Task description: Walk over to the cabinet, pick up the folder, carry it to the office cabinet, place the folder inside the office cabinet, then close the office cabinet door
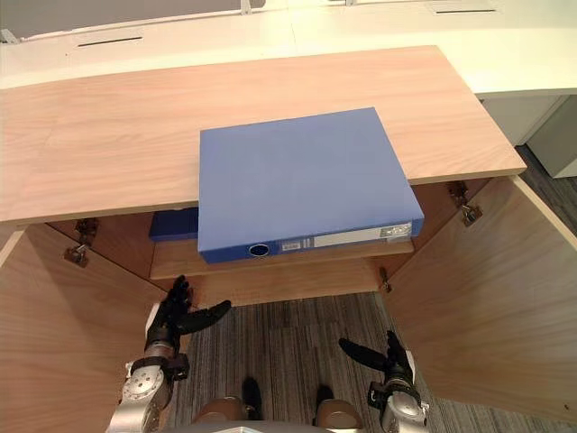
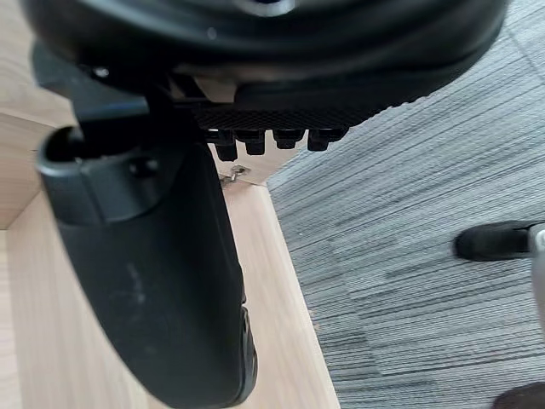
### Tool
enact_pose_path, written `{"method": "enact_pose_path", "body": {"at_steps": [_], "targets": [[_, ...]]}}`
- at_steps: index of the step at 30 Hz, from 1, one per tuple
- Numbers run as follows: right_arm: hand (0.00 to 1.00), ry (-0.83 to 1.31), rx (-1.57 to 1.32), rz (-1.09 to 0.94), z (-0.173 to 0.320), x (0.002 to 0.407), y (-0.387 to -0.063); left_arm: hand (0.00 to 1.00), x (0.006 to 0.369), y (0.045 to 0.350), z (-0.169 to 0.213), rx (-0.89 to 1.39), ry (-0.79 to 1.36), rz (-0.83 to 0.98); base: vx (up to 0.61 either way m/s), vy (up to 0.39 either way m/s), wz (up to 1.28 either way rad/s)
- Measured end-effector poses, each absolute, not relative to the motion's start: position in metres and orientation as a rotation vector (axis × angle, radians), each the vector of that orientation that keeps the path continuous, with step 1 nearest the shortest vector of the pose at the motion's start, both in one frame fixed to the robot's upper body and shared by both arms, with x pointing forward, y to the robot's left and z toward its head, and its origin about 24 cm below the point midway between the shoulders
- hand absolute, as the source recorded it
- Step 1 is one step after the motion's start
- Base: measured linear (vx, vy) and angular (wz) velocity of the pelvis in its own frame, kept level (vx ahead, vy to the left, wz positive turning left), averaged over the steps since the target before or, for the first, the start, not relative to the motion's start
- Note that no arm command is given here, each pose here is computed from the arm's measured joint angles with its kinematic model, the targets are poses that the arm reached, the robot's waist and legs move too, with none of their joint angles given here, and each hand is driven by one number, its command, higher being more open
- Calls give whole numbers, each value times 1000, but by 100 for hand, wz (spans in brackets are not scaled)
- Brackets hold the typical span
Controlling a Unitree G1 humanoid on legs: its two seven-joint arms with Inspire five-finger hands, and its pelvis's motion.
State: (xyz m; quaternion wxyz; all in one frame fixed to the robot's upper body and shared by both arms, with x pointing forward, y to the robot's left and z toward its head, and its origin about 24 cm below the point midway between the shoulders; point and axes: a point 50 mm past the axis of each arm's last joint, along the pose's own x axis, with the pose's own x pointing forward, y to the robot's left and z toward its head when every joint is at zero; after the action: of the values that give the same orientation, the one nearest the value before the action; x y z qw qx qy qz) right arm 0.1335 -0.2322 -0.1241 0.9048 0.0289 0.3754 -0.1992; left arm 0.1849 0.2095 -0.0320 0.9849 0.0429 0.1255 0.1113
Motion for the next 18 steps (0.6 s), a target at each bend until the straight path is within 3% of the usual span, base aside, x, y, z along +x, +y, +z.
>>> {"method": "enact_pose_path", "body": {"at_steps": [9,13,18], "targets": [[100,755,8,-438,-122,130,-239,100,171,199,35,373,-74,249,-29,3,6],[100,775,-13,-423,-125,129,-238,100,163,191,48,465,-133,227,-81,6,6],[100,804,-40,-405,-128,123,-237,100,161,179,75,486,-280,194,-49,-6,7]]}}
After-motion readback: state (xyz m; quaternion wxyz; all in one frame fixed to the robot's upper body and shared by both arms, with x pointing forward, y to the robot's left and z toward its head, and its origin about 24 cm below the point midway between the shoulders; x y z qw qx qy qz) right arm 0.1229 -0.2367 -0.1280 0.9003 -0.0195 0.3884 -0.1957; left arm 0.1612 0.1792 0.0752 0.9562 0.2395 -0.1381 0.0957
